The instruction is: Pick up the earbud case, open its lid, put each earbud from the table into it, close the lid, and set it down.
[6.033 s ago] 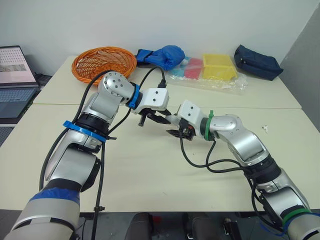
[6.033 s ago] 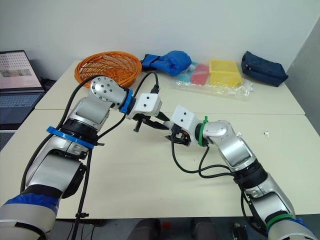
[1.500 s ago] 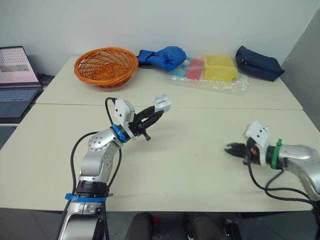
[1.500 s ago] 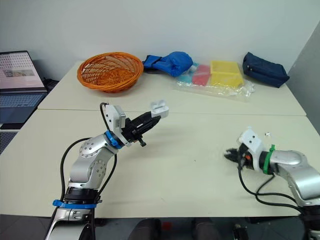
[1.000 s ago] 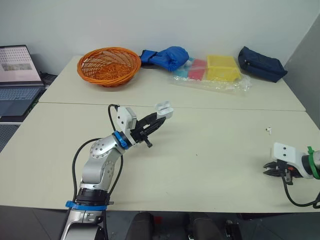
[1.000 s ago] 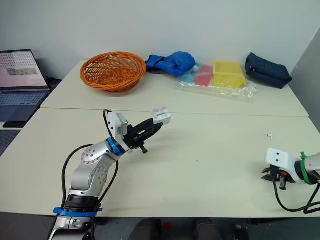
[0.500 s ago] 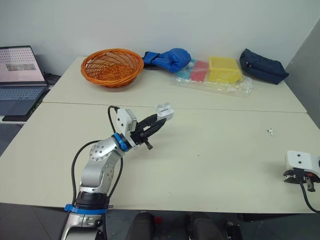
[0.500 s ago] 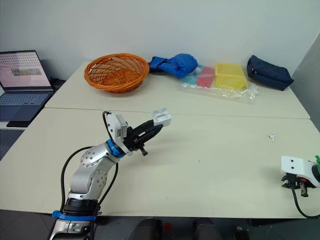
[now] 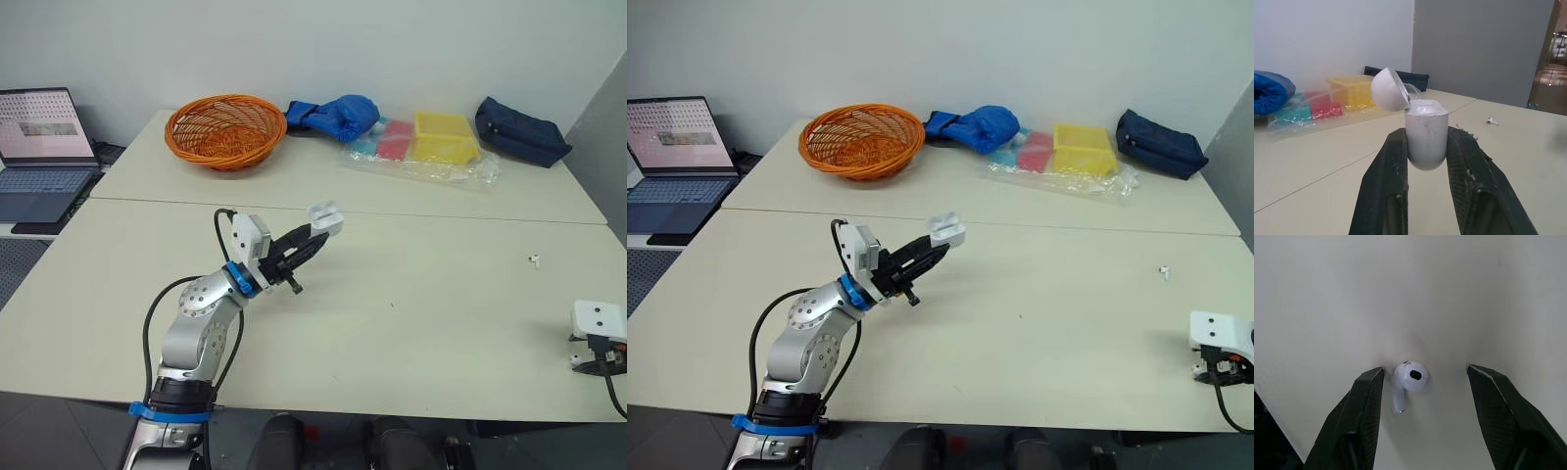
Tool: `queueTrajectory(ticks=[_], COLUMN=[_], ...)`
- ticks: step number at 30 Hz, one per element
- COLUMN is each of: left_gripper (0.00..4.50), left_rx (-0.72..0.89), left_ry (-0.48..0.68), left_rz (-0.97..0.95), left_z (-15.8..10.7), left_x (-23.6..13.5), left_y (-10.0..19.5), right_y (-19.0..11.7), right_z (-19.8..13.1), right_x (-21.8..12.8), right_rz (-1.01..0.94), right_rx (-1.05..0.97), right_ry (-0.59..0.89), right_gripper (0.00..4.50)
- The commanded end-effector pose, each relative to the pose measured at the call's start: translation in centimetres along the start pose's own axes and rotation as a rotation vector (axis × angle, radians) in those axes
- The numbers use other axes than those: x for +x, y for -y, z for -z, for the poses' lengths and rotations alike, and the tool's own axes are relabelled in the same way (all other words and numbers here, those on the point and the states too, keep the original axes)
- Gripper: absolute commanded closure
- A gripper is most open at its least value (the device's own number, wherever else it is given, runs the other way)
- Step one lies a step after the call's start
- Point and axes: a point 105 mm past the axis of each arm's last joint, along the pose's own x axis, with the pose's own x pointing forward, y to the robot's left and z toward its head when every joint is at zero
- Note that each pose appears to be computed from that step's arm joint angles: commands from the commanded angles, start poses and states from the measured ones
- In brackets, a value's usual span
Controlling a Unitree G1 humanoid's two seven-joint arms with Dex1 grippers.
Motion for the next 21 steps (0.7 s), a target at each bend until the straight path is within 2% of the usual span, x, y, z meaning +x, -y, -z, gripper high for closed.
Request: queueTrajectory(ticks=[1,11,21], left_gripper=[3.77,3.77,3.77], left_rx=[0.015,0.013,0.012], left_ry=[0.046,0.040,0.033], left_rz=[0.011,0.007,0.011], left_z=[-1.1,-1.0,-0.8], left_x=[0.3,0.1,-0.1], left_y=[0.6,0.5,0.4], right_y=[-0.7,-0.5,-0.7], right_z=[1.5,0.4,-1.0], right_x=[0.1,0.6,0.3], right_rz=[-0.032,-0.032,-0.032], right_rx=[0.023,0.118,0.130], right_ry=[-0.070,-0.011,0.034], right_gripper=[1.72,1.72,1.72])
